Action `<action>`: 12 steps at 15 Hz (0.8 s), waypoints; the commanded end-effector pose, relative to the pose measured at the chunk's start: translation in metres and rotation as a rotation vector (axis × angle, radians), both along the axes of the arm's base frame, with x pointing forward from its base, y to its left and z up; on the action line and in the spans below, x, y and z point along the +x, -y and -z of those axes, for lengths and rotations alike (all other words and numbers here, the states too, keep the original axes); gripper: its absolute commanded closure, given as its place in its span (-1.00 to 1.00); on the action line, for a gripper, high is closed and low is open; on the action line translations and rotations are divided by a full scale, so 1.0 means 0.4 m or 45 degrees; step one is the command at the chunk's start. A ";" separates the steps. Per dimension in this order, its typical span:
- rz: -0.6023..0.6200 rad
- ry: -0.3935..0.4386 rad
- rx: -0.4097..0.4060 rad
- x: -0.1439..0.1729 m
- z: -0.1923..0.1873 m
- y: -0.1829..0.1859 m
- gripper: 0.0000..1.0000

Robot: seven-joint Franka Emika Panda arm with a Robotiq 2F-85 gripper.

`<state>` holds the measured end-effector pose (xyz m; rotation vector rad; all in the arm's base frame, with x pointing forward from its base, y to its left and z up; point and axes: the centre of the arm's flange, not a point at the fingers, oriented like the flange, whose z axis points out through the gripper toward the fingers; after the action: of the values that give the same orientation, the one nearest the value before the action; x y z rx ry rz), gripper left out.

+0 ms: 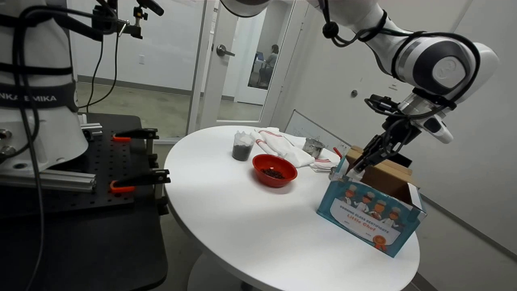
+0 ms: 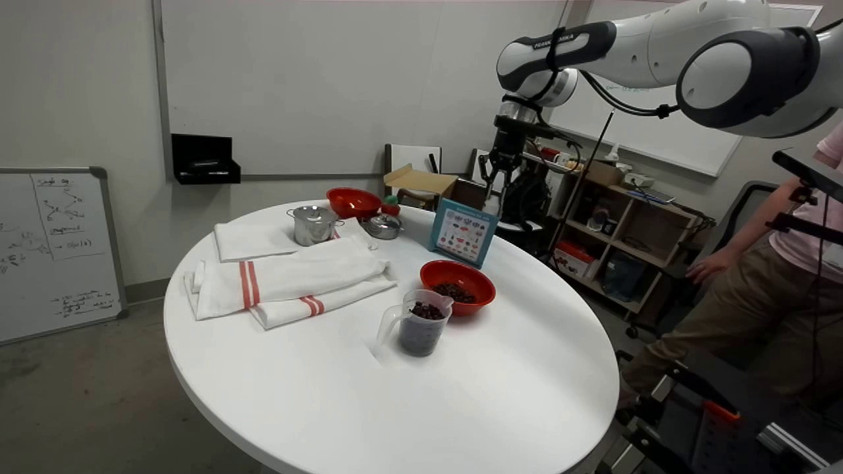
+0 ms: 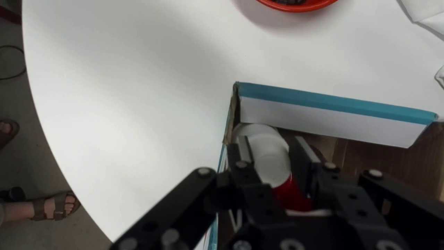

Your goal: Use the white bottle to pull the box then put the bottle in the box

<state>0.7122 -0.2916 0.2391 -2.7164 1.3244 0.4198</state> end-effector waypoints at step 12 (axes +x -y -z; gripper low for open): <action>0.232 -0.137 0.112 -0.261 0.015 -0.024 0.82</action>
<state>0.6561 -0.2981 0.2252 -2.5735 1.4650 0.5907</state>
